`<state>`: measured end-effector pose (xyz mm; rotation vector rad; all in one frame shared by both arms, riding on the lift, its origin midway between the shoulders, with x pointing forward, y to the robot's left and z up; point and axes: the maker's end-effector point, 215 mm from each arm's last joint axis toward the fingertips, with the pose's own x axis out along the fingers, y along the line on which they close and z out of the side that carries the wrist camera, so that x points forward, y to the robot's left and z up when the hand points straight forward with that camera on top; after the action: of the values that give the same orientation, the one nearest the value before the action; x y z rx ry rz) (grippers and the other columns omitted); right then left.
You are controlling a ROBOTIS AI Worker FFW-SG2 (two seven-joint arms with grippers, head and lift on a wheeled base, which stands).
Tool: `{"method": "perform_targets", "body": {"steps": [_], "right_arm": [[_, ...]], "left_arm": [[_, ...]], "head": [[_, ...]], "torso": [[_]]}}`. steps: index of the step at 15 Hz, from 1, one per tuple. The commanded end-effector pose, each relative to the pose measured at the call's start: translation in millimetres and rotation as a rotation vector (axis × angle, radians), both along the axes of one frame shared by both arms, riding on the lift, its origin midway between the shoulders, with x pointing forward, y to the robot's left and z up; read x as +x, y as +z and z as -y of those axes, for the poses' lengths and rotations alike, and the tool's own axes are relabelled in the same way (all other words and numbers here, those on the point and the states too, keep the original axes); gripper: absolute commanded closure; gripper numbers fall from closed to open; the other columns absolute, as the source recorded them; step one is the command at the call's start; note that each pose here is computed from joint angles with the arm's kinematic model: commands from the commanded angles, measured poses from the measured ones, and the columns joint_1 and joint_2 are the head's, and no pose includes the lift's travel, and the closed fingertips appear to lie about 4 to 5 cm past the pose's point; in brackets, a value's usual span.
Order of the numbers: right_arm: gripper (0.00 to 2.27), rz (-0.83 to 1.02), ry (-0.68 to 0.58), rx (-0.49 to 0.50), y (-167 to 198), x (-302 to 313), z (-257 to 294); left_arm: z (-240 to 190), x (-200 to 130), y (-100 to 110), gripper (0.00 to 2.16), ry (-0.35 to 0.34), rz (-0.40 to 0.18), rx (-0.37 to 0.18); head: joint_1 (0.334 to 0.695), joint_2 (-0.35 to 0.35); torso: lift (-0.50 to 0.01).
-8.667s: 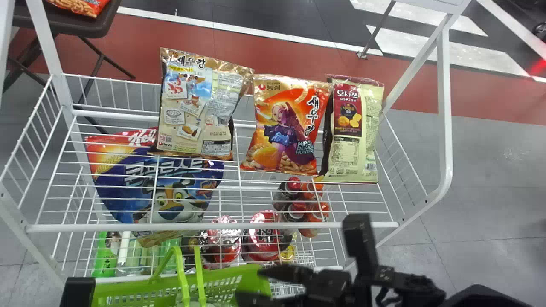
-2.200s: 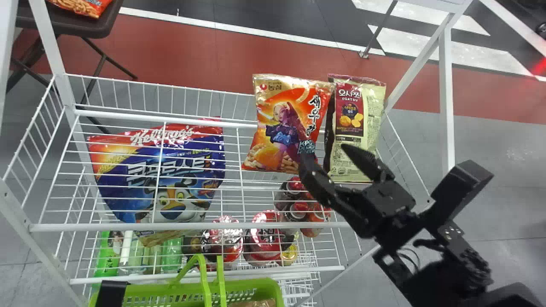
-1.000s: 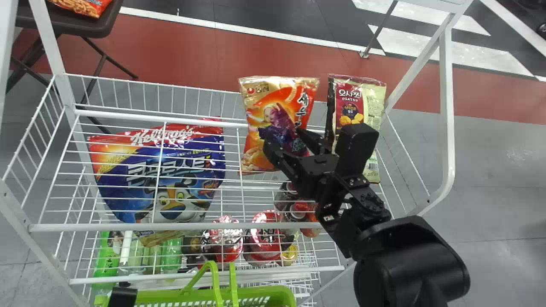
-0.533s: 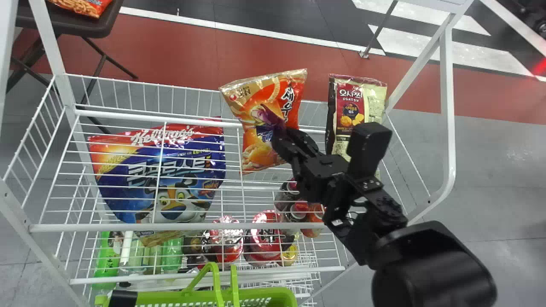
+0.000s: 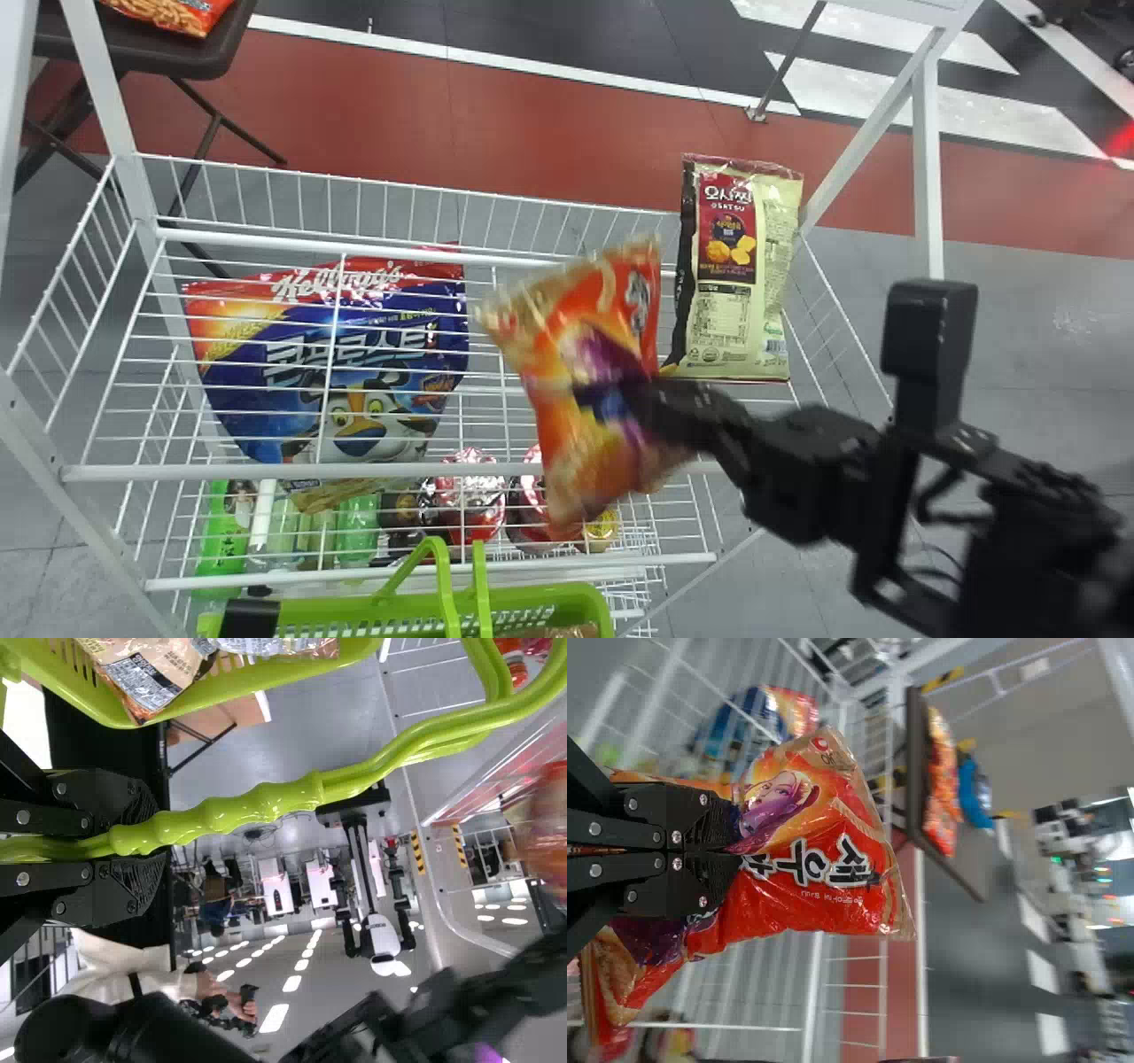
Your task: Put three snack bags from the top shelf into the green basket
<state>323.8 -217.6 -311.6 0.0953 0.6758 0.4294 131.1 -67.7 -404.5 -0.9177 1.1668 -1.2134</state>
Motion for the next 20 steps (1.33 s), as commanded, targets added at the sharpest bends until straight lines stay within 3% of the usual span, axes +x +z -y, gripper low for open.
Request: {"method": "perform_targets", "body": {"steps": [1,5,10,18,20], "right_arm": [[2.23,-0.153,0.021,-0.025,-17,-48,8],[2.23,-0.142,0.047,0.043,3,-65,2],[2.23,-0.23,0.007,0.022,-24,-89,6],[2.23,-0.558,0.115,0.001,-140,-157,-39],[2.23,-0.59,0.151,0.009,-149,-169,-56]], "left_arm": [[0,4,0,2.15,0.01,0.012,0.001],[-1,10,-5,2.15,0.012,0.022,0.027],[-1,16,-6,2.15,0.011,0.035,0.036],[-4,24,-6,2.15,0.019,0.046,0.042],[-4,26,-6,2.15,0.019,0.051,0.042]], "head": [[0.695,-0.35],[0.695,-0.35],[0.695,-0.35],[0.695,-0.35],[0.695,-0.35]], "torso": [[-0.05],[-0.05],[-0.05],[-0.05],[-0.05]]}}
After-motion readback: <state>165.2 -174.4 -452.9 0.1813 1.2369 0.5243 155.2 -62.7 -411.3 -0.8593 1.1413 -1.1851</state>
